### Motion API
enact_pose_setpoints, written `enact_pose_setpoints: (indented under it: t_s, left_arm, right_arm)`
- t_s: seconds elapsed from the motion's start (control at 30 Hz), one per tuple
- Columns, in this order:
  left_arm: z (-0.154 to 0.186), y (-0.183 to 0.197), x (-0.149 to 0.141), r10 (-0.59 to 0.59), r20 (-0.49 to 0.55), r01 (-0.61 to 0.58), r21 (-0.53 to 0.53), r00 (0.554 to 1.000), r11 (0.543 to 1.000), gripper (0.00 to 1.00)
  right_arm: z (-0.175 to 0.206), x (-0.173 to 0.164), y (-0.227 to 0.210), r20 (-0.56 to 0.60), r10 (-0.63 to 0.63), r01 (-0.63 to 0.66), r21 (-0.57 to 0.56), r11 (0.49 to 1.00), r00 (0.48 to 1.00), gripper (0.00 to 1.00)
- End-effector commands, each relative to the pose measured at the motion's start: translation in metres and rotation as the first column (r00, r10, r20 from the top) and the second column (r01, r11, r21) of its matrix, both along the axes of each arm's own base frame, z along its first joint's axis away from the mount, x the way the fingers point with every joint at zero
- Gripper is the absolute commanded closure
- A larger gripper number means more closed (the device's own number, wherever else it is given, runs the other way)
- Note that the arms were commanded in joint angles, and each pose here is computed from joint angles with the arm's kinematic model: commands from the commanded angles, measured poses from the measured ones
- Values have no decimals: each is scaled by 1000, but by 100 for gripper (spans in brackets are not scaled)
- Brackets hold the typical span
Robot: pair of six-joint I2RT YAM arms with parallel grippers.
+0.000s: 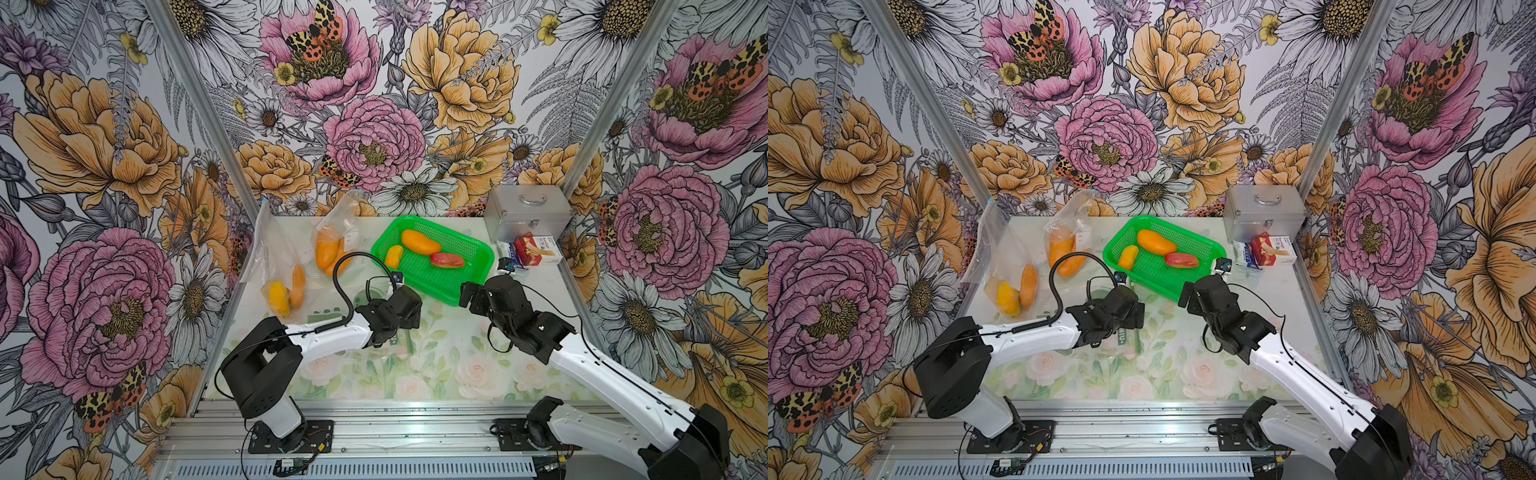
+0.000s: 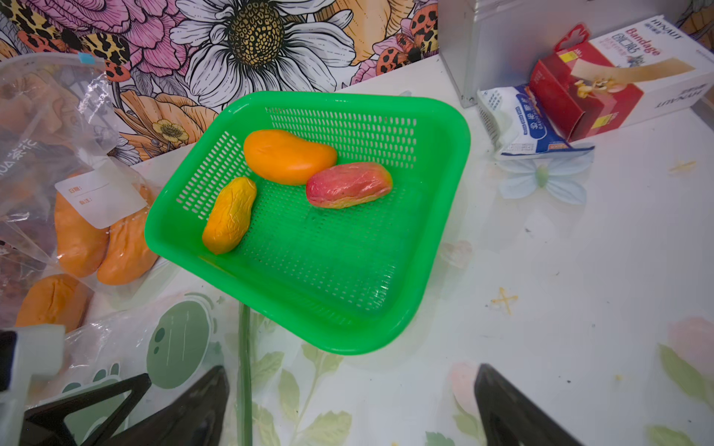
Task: Place the mango in a zip-top bag and seal the zipper
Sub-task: Open the zipper of the food storage bag at the center of the board.
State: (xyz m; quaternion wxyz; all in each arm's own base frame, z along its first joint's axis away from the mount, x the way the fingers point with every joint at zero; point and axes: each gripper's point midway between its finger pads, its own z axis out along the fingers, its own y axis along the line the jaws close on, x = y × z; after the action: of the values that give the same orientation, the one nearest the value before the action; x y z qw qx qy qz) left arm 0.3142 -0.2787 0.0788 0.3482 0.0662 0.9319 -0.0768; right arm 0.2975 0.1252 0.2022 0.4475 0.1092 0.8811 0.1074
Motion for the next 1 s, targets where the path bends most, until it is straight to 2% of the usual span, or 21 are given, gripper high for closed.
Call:
enact_pose_setpoints:
  t_s: [0.0,0.13,0.17,0.2,0.33,0.43,0.6,0.8,0.97]
  left_arm:
    - [-10,-23,10,-28,-47,25,-63,999,998,11]
    - [-21,-18,17,-3,-43,3,0,999,1000,13]
    - [-39,-15,16,1,-70,2,42,998,999,14]
    - [-42,-13,18,5,-73,-1,59,997,998,16]
    - [-60,-9,18,11,-107,-1,93,994,996,29]
    - [-71,-6,14,11,-134,4,105,991,994,42]
    - [-77,-1,7,11,-154,7,113,988,994,74]
    - [-72,6,2,19,-157,-4,96,987,995,99]
    - [-65,4,1,3,-157,9,76,988,997,100]
  right_arm:
    - [3,-1,-15,7,-61,61,-32,998,998,0]
    - [6,-3,-16,16,-59,60,-28,998,998,0]
    - [8,-2,-17,20,-63,63,-26,998,998,0]
    - [8,-2,-17,21,-63,63,-27,998,998,1]
    - [10,-1,-16,23,-65,65,-27,997,998,1]
    - [11,0,-15,23,-63,64,-27,998,998,0]
    - [12,4,-13,22,-61,61,-31,998,998,0]
    - [14,8,-8,17,-53,54,-35,998,998,1]
    - [5,10,-5,-9,-50,49,-41,998,999,1]
